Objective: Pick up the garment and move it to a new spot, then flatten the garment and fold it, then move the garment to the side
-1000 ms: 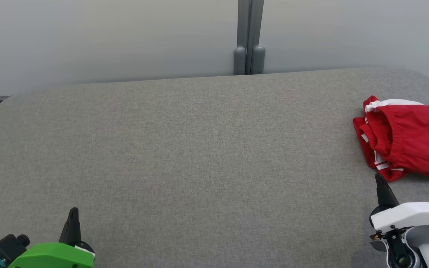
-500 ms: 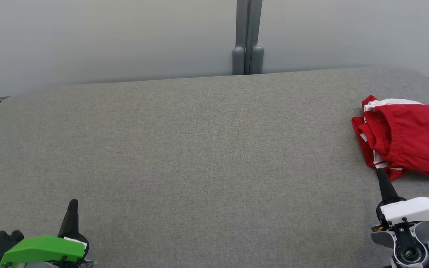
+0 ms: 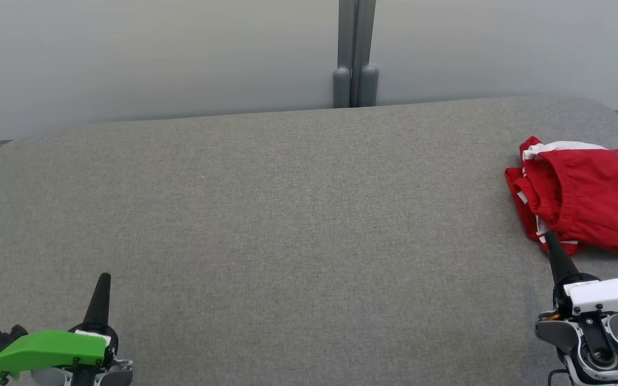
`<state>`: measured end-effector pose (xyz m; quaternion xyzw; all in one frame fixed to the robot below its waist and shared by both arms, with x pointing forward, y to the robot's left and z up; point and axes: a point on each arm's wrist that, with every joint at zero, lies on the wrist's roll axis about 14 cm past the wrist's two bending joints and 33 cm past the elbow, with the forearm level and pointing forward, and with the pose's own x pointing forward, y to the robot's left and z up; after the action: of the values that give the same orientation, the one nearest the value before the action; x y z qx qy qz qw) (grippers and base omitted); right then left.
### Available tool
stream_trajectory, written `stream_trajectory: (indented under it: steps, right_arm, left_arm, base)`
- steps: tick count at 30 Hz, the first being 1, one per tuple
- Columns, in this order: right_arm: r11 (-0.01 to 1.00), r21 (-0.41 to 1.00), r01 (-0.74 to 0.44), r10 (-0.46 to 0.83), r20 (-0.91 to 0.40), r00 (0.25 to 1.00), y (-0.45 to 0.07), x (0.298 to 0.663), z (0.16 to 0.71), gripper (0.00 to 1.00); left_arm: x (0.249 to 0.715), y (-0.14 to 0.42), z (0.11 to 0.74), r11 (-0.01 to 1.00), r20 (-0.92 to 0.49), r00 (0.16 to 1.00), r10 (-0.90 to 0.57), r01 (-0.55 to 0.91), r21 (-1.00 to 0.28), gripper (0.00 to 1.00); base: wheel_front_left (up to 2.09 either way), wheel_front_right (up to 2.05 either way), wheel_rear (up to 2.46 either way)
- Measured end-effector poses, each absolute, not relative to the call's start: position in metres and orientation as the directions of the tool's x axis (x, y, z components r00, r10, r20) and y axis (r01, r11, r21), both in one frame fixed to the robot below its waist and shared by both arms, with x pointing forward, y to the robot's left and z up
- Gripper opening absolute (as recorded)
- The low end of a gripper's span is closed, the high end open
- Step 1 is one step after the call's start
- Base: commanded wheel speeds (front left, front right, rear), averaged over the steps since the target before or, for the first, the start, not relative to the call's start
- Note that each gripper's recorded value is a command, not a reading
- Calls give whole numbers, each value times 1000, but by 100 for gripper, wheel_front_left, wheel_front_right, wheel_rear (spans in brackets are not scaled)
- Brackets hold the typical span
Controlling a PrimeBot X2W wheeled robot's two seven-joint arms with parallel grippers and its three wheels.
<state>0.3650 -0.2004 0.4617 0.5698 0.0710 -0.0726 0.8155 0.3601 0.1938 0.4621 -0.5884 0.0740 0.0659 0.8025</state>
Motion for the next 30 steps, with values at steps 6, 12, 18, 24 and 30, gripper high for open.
stream_trajectory:
  steps: [6, 12, 18, 24, 30]
  right_arm:
    - [267, 945, 188, -31, -187, 982, -201, 366, 465, 0]
    - [172, 972, 159, -30, -156, 987, -204, 370, 473, 0]
    - [78, 988, 131, -28, -129, 991, -205, 372, 478, 0]
    - [-8, 995, 99, -27, -99, 995, -205, 375, 485, 0]
    - [-12, 995, 96, -29, -96, 995, -206, 375, 485, 0]
  left_arm:
    - [362, 192, 465, 239, -182, 983, 5, -178, -955, 0]
    - [369, 190, 474, 158, -145, 989, -10, -142, -977, 0]
    - [370, 190, 478, 85, -125, 992, -20, -123, -989, 0]
    - [378, 190, 490, 10, -80, 996, -24, -80, -997, 0]
    - [378, 190, 490, -3, -78, 997, -24, -78, -997, 0]
  base:
    - [0, 0, 0]
    - [0, 0, 0]
    - [0, 0, 0]
    - [0, 0, 0]
    - [0, 0, 0]
